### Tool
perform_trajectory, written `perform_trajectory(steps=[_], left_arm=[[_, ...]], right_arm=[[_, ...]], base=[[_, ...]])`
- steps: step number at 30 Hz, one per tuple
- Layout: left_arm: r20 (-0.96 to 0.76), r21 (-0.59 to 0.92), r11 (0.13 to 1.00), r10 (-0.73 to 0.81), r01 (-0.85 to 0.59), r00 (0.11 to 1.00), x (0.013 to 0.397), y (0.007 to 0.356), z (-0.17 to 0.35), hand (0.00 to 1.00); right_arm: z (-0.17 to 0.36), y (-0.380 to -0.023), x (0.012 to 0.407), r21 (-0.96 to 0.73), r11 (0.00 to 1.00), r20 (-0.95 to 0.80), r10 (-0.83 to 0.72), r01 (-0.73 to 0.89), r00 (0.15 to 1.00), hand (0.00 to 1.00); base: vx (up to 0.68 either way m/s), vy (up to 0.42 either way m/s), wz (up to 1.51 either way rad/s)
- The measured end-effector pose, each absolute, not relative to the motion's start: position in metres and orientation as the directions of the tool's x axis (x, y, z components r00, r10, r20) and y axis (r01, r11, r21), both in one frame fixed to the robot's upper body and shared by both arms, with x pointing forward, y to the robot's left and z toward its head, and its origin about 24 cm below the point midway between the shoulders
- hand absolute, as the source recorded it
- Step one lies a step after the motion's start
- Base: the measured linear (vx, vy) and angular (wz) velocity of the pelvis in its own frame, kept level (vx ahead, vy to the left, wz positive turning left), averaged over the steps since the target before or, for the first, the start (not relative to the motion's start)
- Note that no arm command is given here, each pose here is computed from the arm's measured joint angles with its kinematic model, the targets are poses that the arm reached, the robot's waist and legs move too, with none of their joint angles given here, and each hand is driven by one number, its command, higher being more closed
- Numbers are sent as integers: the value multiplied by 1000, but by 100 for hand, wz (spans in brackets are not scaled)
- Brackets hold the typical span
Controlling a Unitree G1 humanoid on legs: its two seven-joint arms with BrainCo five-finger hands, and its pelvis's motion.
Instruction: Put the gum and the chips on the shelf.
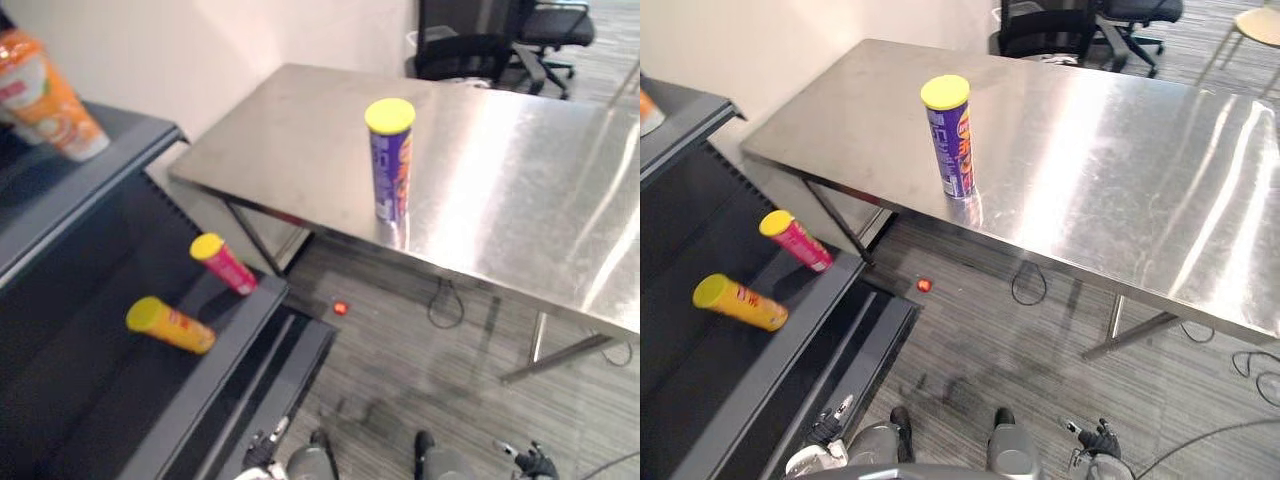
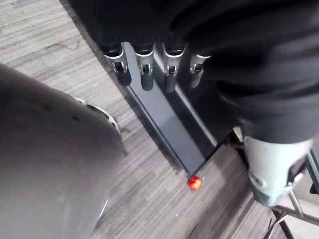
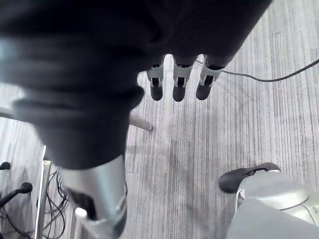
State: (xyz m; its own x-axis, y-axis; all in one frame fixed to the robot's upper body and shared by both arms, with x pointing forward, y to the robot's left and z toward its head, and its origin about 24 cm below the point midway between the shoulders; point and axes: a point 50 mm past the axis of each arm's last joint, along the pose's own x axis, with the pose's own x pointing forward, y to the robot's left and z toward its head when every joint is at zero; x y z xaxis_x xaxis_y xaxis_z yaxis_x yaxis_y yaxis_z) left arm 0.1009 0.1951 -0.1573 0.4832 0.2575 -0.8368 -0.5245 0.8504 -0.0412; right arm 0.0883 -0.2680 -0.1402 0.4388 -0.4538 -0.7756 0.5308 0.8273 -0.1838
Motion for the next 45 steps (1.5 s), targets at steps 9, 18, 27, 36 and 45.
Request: perform_trajectory(steps=[9,18,27,36,45], left_arm=[[-840,21,880,273,-474,469,95,210,-158,0],[-854,52,894,270,-445,445,87,213,-160,0],[-876,73,883,279,-463,394,66,214,-164,0],[-860,75,875,299,-479,413,69,216,-161,0],[-860,78,895,283,-440,424,71,215,-161,0]], right_arm=[[-160,-243,49,-130,757,-865,-402,640,301,0],[-164,-249,22,-82,506,-889,-426,859,167,0],[-104,-352,30,36,43,-625,-778,998,56,0],[43,-386,128,164,306,56,-952,938,301,0],[108,-320,182,76,687,391,-687,723,612,0]], base=[[200,240,-38],[10,0,-29],[-53,-20,-10],[35,-42,-9],[-25,-42,3]])
